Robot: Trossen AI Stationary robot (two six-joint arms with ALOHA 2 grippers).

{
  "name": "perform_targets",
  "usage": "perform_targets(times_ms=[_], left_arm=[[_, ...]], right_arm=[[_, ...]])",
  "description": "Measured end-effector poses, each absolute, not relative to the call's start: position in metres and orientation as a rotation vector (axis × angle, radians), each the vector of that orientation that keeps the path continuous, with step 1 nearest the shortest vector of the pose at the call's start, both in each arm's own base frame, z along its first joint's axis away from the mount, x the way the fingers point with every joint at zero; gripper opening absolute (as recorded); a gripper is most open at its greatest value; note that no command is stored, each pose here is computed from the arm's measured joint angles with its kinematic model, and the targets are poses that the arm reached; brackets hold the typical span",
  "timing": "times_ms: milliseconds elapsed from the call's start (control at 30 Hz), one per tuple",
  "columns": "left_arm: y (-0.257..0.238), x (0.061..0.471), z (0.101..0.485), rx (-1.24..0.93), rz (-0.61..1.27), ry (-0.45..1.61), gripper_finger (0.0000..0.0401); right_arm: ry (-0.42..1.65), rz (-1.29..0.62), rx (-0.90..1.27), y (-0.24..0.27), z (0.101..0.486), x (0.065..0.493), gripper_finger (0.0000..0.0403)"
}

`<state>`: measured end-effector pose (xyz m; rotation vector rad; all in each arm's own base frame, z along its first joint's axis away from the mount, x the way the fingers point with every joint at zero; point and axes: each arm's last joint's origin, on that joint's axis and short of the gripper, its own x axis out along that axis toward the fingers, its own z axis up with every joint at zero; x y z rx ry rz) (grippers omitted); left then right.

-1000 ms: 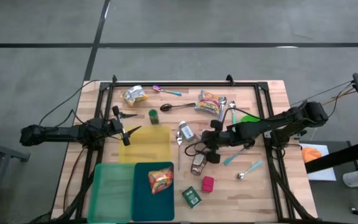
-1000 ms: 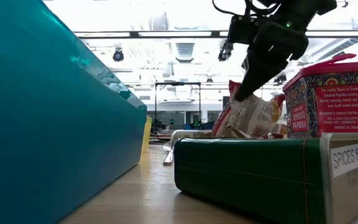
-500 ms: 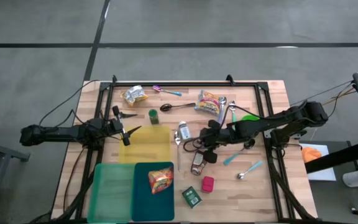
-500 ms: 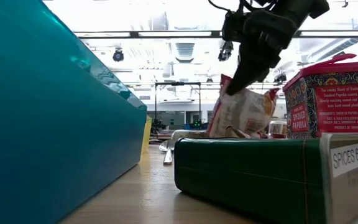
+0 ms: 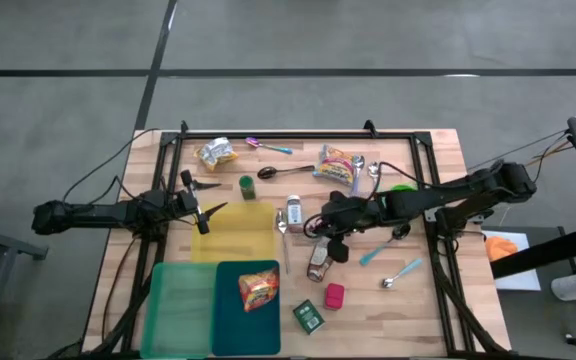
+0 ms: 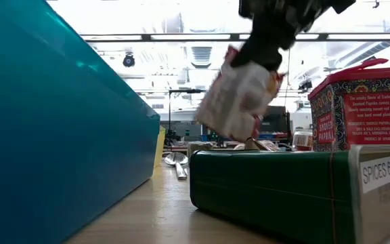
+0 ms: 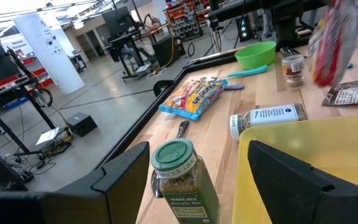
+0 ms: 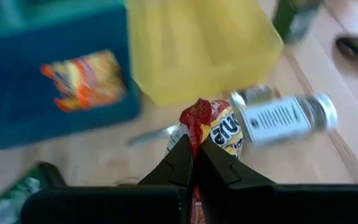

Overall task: Pick & Place Food Item
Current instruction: Put the red noodle pack into the blue bin

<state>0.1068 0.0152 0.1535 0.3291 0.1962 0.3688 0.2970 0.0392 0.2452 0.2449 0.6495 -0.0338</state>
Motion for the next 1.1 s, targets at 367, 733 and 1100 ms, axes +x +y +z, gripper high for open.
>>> perform_targets(times_ms=[367, 733, 1100], left_arm=[[0.015, 0.107, 0.153, 0.329, 0.369, 0.197, 0.0275], [0.015, 0.107, 0.154, 0.329, 0.369, 0.196, 0.0275], [0.015, 0.107, 0.154, 0.329, 0.369, 0.196, 0.0275]], right_arm=[[0.385, 0.278, 0.185, 0.049, 0.271, 0.308, 0.0008], [0.171, 0.422, 0.134, 0.055, 0.272, 0.329, 0.0008], [0.070, 0.468, 0.104, 0.059, 0.246, 0.354, 0.0008]])
